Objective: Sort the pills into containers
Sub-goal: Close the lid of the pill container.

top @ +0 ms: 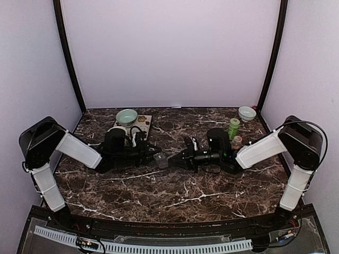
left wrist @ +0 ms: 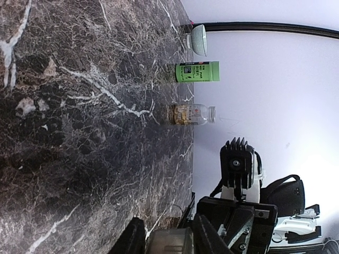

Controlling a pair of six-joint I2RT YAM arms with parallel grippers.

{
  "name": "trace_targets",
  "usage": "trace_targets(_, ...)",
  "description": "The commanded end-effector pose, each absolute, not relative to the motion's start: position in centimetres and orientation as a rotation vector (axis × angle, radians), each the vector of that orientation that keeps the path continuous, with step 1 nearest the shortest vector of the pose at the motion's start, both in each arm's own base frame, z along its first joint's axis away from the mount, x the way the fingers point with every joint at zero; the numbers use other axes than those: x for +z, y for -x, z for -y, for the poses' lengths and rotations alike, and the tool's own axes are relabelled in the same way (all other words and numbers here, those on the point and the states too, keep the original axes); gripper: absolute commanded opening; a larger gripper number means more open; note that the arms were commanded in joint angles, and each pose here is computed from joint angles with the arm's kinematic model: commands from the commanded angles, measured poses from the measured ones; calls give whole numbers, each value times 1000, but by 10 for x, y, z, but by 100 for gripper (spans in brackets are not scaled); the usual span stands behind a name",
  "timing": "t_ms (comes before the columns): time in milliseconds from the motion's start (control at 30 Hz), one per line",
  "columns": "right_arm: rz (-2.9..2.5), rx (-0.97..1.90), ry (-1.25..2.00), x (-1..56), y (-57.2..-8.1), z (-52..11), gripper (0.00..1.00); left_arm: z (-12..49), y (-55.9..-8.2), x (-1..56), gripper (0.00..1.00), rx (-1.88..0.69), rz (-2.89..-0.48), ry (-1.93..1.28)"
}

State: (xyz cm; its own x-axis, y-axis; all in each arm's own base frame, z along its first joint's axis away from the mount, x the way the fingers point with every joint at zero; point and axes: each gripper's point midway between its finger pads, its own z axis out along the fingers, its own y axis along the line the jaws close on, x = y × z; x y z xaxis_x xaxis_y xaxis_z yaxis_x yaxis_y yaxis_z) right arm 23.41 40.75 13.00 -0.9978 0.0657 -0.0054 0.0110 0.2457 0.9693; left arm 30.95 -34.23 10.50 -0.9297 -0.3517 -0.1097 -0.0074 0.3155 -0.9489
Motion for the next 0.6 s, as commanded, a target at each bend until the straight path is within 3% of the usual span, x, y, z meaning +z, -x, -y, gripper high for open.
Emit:
trace_targets(0, -2350, 1961, -46, 144, -238, -409, 0, 342, -308, 128, 34, -1697, -2224, 300)
trace_targets(267, -2320, 1972, -37, 150, -240, -410, 0, 345, -308, 138, 45, -1717, -2224, 293)
trace_targets(567, -2321, 1961, -46, 147, -241, -410, 0, 338, -305, 141, 45, -1683, -2223, 306)
